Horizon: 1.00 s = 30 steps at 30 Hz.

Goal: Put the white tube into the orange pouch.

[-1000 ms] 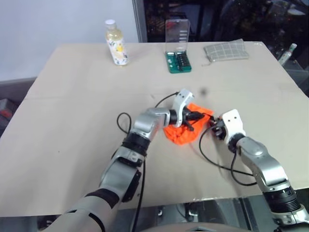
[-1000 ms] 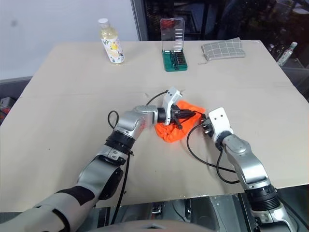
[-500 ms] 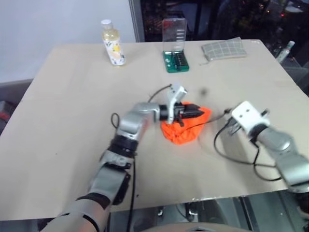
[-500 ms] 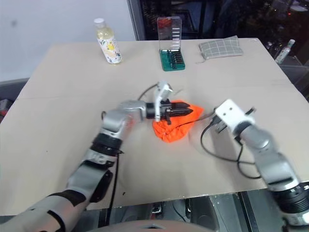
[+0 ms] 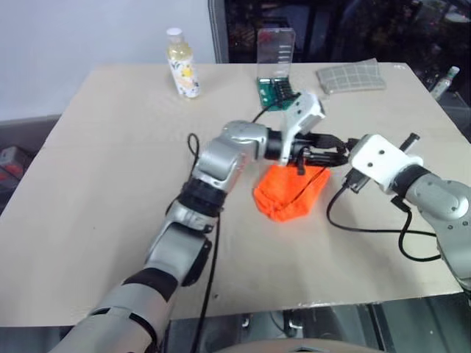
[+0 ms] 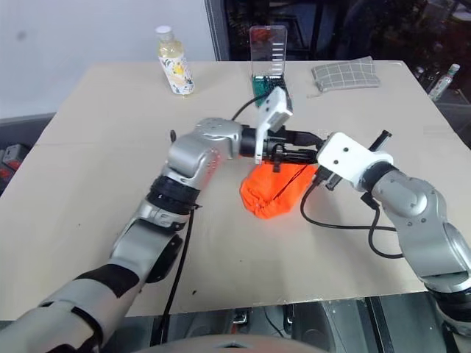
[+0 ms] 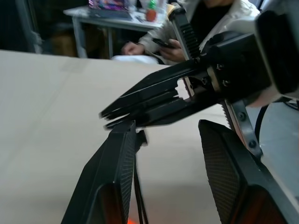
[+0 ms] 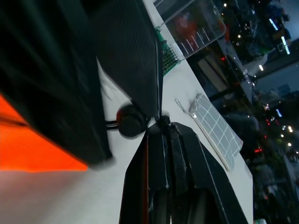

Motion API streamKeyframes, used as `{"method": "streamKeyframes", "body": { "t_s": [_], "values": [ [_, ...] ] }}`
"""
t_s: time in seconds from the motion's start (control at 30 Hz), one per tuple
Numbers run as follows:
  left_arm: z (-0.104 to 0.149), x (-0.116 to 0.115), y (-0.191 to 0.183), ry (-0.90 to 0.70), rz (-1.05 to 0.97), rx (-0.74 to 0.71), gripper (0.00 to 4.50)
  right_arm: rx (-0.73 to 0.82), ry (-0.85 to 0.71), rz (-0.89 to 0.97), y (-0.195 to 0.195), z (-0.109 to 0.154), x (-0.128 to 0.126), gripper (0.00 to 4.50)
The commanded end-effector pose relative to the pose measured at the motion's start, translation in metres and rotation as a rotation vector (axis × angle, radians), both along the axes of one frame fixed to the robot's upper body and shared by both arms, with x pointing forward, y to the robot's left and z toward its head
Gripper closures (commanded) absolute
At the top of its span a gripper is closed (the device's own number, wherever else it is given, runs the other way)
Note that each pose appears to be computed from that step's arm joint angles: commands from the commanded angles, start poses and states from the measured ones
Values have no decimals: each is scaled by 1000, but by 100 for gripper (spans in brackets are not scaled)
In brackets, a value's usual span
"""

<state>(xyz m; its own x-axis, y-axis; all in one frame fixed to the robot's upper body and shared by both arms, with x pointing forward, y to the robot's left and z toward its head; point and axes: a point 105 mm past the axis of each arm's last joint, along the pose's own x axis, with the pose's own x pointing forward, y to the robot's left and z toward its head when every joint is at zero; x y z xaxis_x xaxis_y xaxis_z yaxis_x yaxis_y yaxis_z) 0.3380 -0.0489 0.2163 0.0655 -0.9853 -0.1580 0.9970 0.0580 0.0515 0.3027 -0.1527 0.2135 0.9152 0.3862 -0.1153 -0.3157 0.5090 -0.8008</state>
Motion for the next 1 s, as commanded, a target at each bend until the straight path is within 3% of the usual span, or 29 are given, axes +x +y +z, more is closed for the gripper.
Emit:
{"method": "streamKeyframes", "body": {
  "t_s": [0.03,0.67,0.83,1.0],
  "values": [
    [12,4,-4,-34,18,-12,232,-1,-64,21,8,15,-6,450],
    [9,3,-5,-8,21,-17,232,15,-57,15,10,16,-9,450],
    [8,2,-6,1,17,-18,433,22,-62,9,9,17,-9,450],
    [-3,3,-2,24,32,1,434,51,-68,-30,3,19,-7,450]
  ]
}}
